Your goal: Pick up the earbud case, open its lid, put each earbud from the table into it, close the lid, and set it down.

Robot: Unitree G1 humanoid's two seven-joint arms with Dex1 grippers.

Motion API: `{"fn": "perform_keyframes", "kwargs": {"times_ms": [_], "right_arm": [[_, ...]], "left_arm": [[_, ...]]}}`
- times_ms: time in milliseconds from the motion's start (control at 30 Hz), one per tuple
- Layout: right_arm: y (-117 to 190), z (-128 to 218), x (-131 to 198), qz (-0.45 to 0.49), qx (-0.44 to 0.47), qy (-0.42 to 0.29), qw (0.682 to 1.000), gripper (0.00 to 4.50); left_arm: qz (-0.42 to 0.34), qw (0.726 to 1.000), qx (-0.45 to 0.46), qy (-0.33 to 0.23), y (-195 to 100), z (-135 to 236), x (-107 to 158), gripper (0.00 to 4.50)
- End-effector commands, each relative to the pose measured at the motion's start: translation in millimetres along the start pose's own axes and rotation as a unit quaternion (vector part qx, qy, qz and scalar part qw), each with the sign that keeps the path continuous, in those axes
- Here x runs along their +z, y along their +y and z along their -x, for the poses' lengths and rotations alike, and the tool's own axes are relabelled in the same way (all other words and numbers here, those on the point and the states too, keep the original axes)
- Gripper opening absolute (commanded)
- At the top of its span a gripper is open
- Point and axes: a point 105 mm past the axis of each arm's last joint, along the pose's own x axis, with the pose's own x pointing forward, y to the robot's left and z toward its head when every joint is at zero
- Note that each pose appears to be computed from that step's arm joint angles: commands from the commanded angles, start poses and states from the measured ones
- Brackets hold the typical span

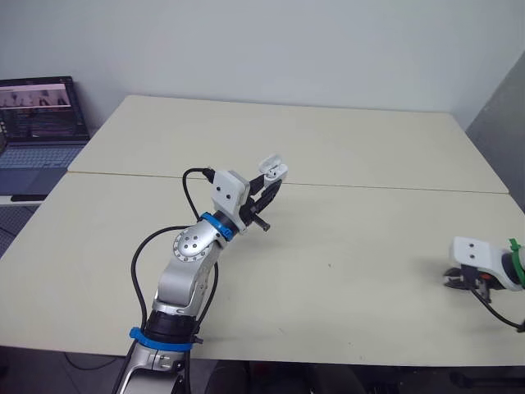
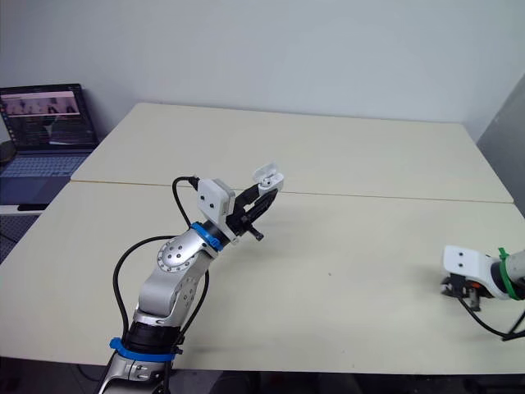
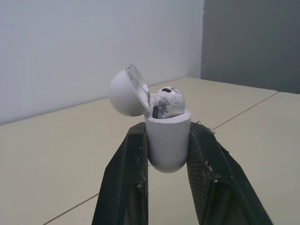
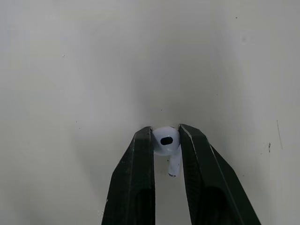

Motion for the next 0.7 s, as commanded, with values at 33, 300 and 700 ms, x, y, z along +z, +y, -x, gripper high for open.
{"fn": "perform_keyframes", "kwargs": {"times_ms": [33, 300, 700], "right_arm": [[-11.0, 9.3, 88.2, -0.015, -0.026, -0.189, 0.981, 0.41], [-20.4, 39.0, 247.3, -0.155, -0.077, -0.524, 0.834, 0.41], [-12.3, 13.0, 285.1, -0.205, -0.080, -0.564, 0.796, 0.41]], "left_arm": [[-0.005, 0.999, -0.015, -0.042, -5.2, -6.5, 19.5, 0.73], [0.058, 0.995, -0.062, -0.049, -16.2, -14.7, 23.4, 0.73], [0.069, 0.989, -0.117, -0.051, -21.4, -25.2, 36.9, 0.73]]}}
